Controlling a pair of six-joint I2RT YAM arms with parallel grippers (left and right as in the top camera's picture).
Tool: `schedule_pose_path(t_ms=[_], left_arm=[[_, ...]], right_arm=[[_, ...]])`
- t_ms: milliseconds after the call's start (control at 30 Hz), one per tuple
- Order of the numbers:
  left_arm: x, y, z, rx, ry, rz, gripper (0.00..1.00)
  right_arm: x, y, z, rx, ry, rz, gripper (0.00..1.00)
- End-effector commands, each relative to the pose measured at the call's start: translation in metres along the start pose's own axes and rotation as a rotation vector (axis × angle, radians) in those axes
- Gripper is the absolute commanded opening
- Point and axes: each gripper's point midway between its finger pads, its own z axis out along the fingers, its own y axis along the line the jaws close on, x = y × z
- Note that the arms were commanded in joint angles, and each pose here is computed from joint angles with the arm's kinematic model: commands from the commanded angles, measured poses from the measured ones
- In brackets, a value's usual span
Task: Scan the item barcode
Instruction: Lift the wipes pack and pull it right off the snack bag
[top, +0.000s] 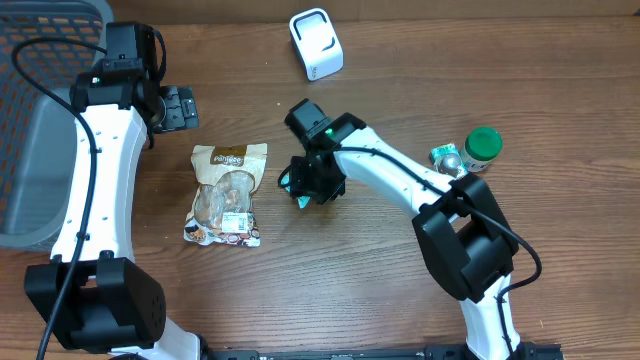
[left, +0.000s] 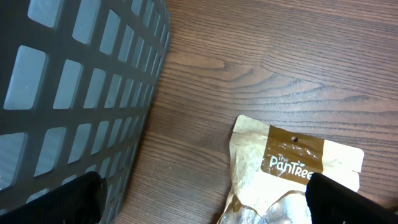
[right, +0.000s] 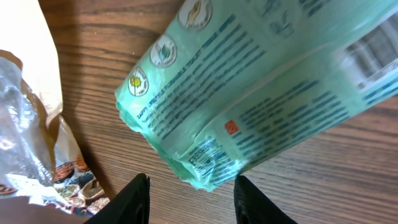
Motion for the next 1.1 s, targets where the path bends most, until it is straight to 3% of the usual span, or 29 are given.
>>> schedule_pose_path(t_ms=[0, 200, 433, 567, 733, 1067], left_arm=[[-0.008, 0.005, -0.009, 0.002, -0.032, -0.001, 1.00], [-0.008, 0.005, -0.009, 0.002, -0.032, -0.001, 0.99], [-0.008, 0.005, -0.009, 0.002, -0.032, -0.001, 1.00], [-0.008, 0.005, -0.009, 0.002, -0.032, -0.001, 0.99], [-0.008, 0.005, -0.009, 0.002, -0.032, -0.001, 1.00], [-0.008, 0.005, -0.009, 0.002, -0.032, -0.001, 1.00]], right_arm=[[-0.009, -0.003, 0.001, 0.069, -0.079, 0.023, 0.41], [-0.012, 0.002, 0.004, 0.062, -0.103, 0.009, 0.40], [-0.014, 0.026, -0.013, -0.036, -0.079, 0.003, 0.33], [-0.031, 0.039, -0.034, -0.075, -0.136, -0.008, 0.24], [-0.065, 0.030, -0.036, -0.007, -0.301, -0.005, 0.04], [-0.091, 0.036, -0.002, -0.044, -0.384, -0.017, 0.04]])
